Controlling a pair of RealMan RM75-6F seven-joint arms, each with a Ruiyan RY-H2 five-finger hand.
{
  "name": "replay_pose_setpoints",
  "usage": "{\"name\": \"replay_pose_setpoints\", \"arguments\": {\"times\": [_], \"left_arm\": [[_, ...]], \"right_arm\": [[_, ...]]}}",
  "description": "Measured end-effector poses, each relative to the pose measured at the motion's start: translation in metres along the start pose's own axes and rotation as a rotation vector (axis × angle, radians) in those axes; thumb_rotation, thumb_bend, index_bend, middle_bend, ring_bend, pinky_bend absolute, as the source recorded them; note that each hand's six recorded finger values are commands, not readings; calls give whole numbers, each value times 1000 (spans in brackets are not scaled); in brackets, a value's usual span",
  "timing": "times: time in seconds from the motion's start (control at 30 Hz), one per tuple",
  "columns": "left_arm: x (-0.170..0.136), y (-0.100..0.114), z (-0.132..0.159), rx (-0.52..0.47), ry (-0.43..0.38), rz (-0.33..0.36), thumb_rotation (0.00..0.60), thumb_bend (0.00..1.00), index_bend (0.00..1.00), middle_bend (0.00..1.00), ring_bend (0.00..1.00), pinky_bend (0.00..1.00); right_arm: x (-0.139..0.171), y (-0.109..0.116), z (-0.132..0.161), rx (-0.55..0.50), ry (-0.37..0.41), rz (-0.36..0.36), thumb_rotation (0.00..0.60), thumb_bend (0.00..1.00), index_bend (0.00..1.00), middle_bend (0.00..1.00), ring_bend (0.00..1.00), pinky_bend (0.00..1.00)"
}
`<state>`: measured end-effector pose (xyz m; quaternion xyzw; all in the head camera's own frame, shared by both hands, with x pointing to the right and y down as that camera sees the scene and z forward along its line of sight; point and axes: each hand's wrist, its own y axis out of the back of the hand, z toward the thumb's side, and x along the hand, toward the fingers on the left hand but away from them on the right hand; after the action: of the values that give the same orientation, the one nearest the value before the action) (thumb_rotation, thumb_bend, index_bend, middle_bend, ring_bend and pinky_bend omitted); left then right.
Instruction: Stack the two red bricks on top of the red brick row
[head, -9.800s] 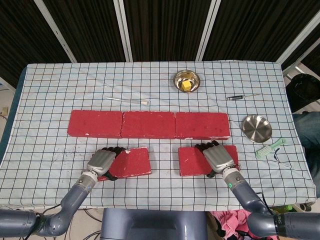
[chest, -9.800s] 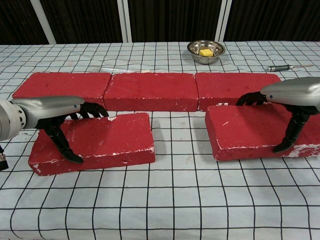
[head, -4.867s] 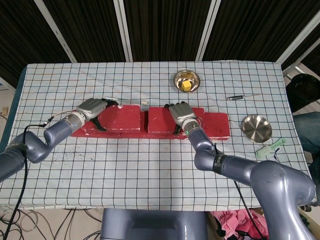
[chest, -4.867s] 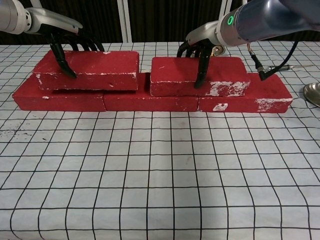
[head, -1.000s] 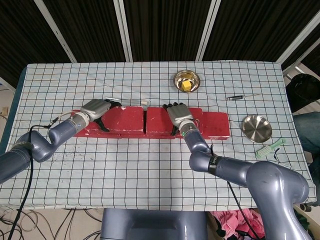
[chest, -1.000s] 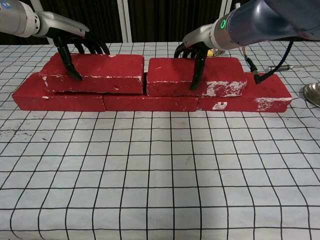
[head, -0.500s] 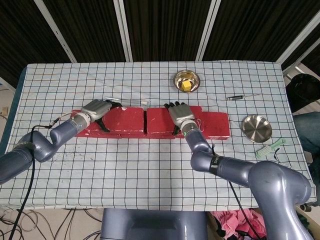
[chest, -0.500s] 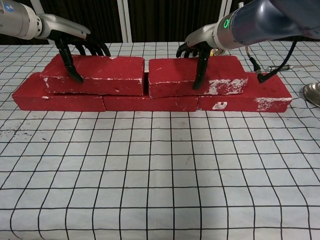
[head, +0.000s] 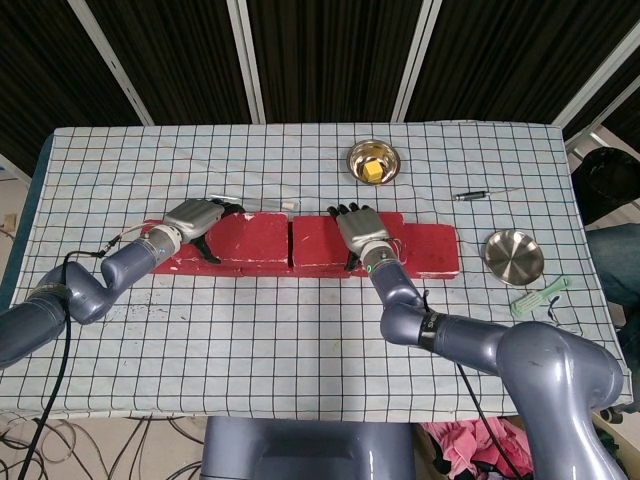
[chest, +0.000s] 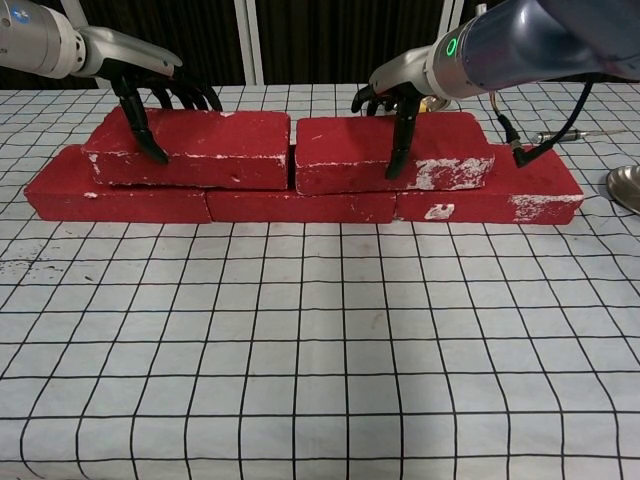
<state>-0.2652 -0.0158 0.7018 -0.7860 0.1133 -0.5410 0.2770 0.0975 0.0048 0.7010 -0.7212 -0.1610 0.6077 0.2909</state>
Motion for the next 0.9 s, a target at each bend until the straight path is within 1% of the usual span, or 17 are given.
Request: {"name": "replay_pose_setpoints", "arguments": {"times": [0.9], "left_arm": [[-2,-1,-2,-1,6,3,600,60,155,183,88,187]], "right_arm": [[3,-1,8,1,-1,-7,600,0,5,12,0,135]]}}
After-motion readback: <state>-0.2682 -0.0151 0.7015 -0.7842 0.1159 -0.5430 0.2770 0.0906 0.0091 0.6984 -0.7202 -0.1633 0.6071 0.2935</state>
